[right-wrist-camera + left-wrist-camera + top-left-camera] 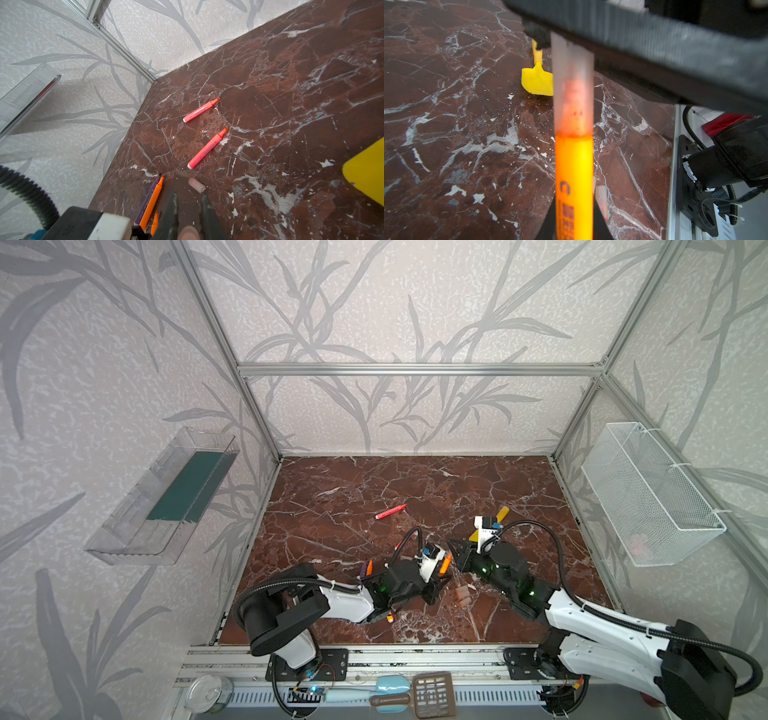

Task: Insert the pens into the pen caps
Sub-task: 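Push the pink cap down onto the orange marker with the right gripper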

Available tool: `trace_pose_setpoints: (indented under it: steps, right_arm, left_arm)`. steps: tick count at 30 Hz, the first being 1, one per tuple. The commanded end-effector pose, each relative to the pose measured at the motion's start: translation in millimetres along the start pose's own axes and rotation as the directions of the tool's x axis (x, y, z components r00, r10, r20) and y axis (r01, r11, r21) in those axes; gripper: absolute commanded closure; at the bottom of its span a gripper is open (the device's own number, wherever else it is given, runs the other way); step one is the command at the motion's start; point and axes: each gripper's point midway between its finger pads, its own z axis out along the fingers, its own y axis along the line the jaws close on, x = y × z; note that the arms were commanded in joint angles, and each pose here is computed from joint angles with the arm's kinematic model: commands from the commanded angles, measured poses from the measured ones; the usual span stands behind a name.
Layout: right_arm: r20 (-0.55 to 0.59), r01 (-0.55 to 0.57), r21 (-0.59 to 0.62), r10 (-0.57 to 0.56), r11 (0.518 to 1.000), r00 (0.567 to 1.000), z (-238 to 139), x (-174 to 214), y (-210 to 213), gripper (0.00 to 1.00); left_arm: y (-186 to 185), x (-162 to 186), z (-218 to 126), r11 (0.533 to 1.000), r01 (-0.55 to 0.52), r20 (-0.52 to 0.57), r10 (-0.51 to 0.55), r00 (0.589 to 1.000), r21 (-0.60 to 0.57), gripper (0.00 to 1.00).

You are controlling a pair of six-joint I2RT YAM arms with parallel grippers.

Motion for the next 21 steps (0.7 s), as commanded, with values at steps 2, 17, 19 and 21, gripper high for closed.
trace_pose_setpoints:
  steps: [2, 17, 19, 21]
  right_arm:
    - [-0.013, -0.013, -0.059, 0.012, 0.998, 1.000, 1, -4, 18, 0.83]
    - [-0.069, -0.020, -0.183, 0.007, 0.983, 0.998, 8, 16, 32, 1.00]
    - [-0.080, -0.022, -0.199, 0.006, 0.980, 0.997, 10, 20, 36, 1.00]
    - [-0.101, -0.010, -0.215, -0.012, 0.976, 0.995, 13, 26, 44, 1.00]
  left_arm:
    - [-9, -35, -1, 0.999, -0.042, 0.076, 0.042, 0.996, 0.003, 1.00]
    - [33, -106, -34, 0.997, 0.078, 0.199, -0.081, 0.977, 0.023, 1.00]
    - [40, -117, -40, 0.998, 0.037, 0.200, -0.026, 0.979, -0.051, 1.00]
    - [44, -128, -46, 0.994, 0.005, 0.204, 0.017, 0.979, -0.109, 1.00]
